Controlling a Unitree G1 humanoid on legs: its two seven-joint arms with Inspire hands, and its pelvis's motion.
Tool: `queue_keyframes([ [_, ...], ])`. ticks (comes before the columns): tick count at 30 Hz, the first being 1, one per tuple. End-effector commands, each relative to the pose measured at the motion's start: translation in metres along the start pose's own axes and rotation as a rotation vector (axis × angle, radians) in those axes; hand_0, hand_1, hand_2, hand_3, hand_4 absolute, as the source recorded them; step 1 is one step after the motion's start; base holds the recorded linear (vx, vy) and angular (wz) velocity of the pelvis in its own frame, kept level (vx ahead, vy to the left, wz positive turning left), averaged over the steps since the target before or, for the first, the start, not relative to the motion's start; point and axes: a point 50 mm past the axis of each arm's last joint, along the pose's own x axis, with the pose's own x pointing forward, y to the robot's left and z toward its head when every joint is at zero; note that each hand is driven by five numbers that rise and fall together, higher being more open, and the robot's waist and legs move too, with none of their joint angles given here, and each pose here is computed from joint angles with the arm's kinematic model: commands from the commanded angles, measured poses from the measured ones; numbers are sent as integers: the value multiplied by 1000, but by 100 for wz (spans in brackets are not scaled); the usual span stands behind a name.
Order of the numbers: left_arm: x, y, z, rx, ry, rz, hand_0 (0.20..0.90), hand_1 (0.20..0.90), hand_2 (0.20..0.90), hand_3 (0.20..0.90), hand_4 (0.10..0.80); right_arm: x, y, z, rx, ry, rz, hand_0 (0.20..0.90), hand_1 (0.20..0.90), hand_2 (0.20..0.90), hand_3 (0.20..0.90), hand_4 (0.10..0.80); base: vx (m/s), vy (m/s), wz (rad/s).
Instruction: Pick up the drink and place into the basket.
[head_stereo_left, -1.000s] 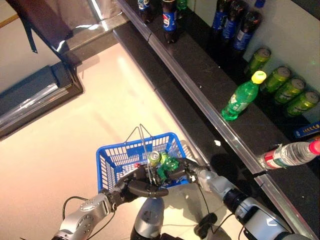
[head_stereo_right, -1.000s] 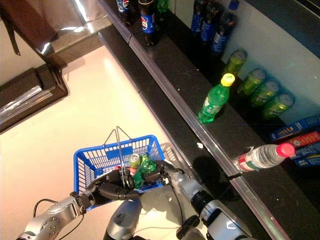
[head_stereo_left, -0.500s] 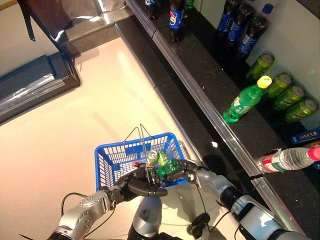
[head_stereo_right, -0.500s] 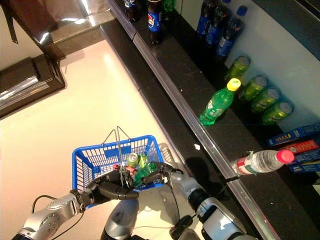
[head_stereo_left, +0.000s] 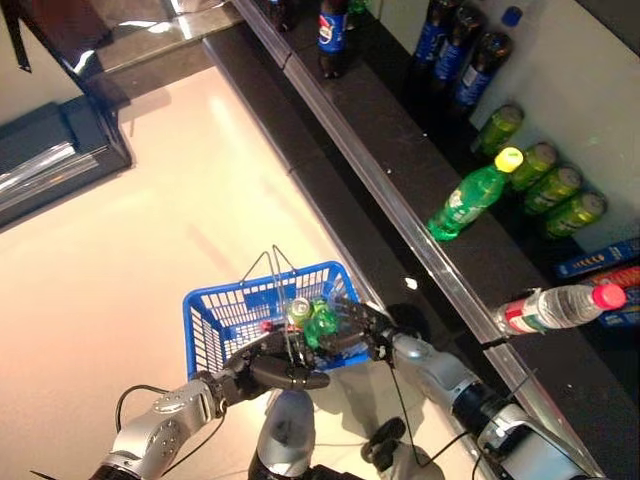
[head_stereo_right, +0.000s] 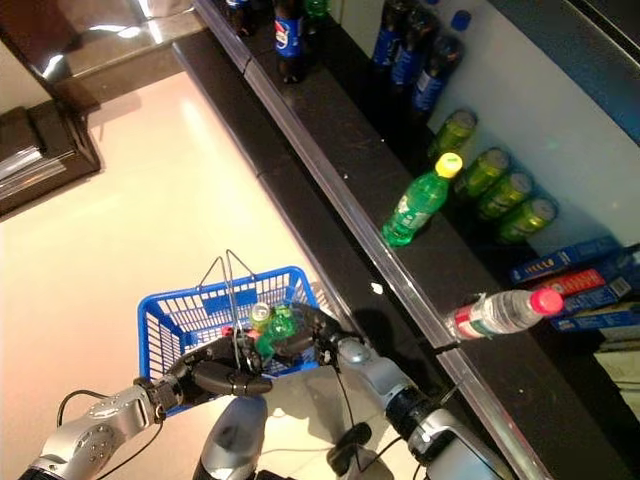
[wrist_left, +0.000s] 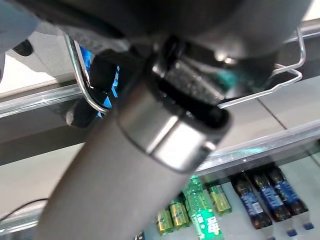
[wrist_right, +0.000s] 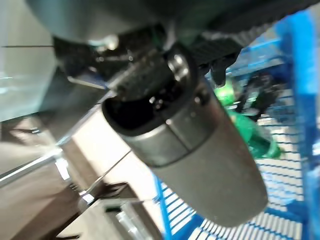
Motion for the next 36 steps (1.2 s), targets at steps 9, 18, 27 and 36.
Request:
queue_keyframes([
  [9,2,-65,59,97,-410,-390,300,300,300,200,100,-52,-2,106,-124,-581,97,900,900,900,900,800,6,6,-6],
  [18,3,-54,40,43,-372,-286,300,300,300,200,100,-83,-11,113,-105,-729,105,900,900,900,900,800,2,2,-6],
  [27,-1,-25,11,-73,-370,-31,300,300,300,200,100,-98,-25,70,-115,-611,103,900,900,900,900,800,-2,9,-15],
  [36,-23,28,-24,-78,-316,472,300,300,300,200,100,-97,-21,14,10,-401,199,900,900,900,900,800,-32,-15,-23],
])
